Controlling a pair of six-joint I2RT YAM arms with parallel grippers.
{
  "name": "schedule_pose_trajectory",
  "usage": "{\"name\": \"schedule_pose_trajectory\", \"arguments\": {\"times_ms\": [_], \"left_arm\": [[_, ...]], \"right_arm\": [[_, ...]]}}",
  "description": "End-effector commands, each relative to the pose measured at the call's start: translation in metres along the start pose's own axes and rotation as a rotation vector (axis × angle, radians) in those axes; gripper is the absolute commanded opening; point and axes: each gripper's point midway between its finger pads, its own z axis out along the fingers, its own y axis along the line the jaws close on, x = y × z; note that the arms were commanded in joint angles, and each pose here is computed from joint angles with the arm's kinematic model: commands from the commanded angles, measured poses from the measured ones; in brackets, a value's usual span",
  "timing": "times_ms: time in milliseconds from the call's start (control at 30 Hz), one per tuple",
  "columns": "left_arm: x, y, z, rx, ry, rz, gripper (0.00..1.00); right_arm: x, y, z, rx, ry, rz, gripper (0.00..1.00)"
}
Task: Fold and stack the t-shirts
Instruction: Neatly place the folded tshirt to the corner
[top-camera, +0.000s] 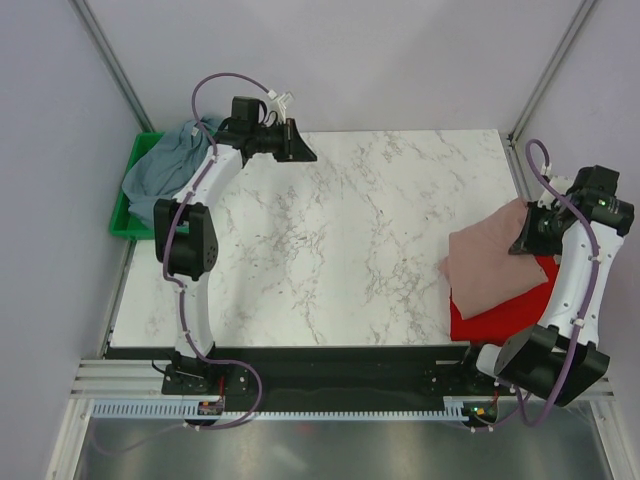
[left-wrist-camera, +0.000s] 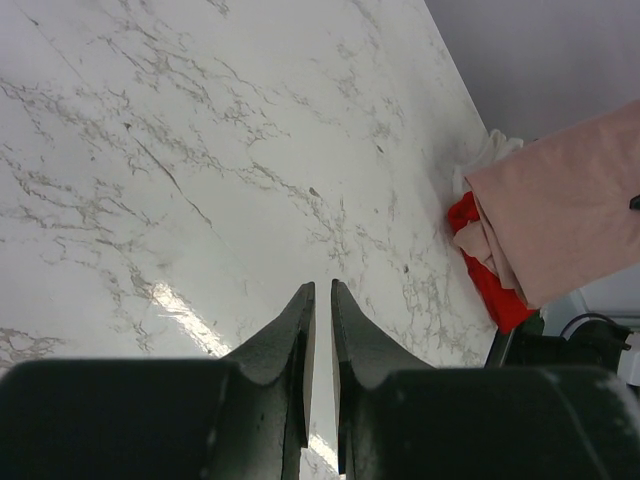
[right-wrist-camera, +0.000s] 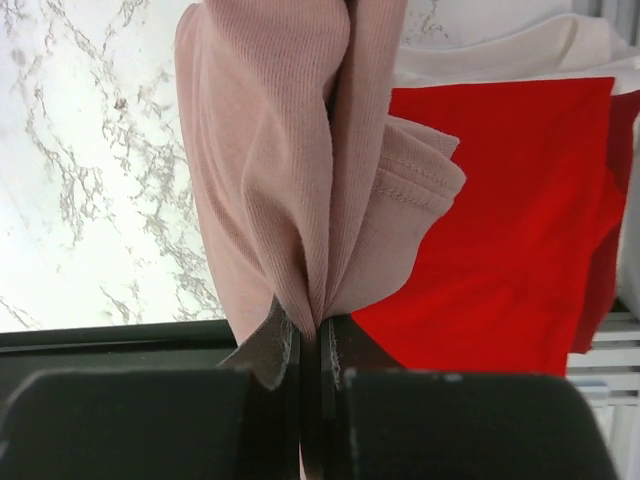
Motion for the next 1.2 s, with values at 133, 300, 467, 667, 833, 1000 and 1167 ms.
{"name": "schedule_pose_trajectory", "arguments": {"times_ms": [133, 300, 467, 667, 833, 1000, 1167], "left_arm": [[-0.009, -0.021, 0.004, -0.010, -0.015, 0.118, 0.18], [-0.004, -0.030, 0.019, -0.007, 0.006, 0.160, 0.18], [0.002, -0.040, 0.029, -0.014, 0.025, 0.193, 0.18], [0.006, -0.041, 0.034, -0.020, 0.038, 0.199, 0.18], [0.009, -0.043, 0.035, -0.023, 0.046, 0.204, 0.18], [0.011, -0.043, 0.037, -0.023, 0.051, 0.204, 0.18], [0.012, -0.043, 0.036, -0.030, 0.052, 0.206, 0.18]], "right_arm": [[-0.008, -0.004, -0.042, 0.036, -0.080, -0.137, 0.00], [0.017, -0.011, -0.032, 0.026, 0.011, -0.149, 0.00], [0.037, -0.016, -0.021, 0.019, 0.058, -0.132, 0.00], [0.047, -0.035, -0.014, 0.064, 0.075, -0.110, 0.00], [0.053, -0.051, -0.007, 0.109, 0.086, -0.108, 0.00], [0.060, -0.069, -0.001, 0.155, 0.097, -0.086, 0.00], [0.062, -0.100, 0.007, 0.219, 0.082, -0.061, 0.00]]}}
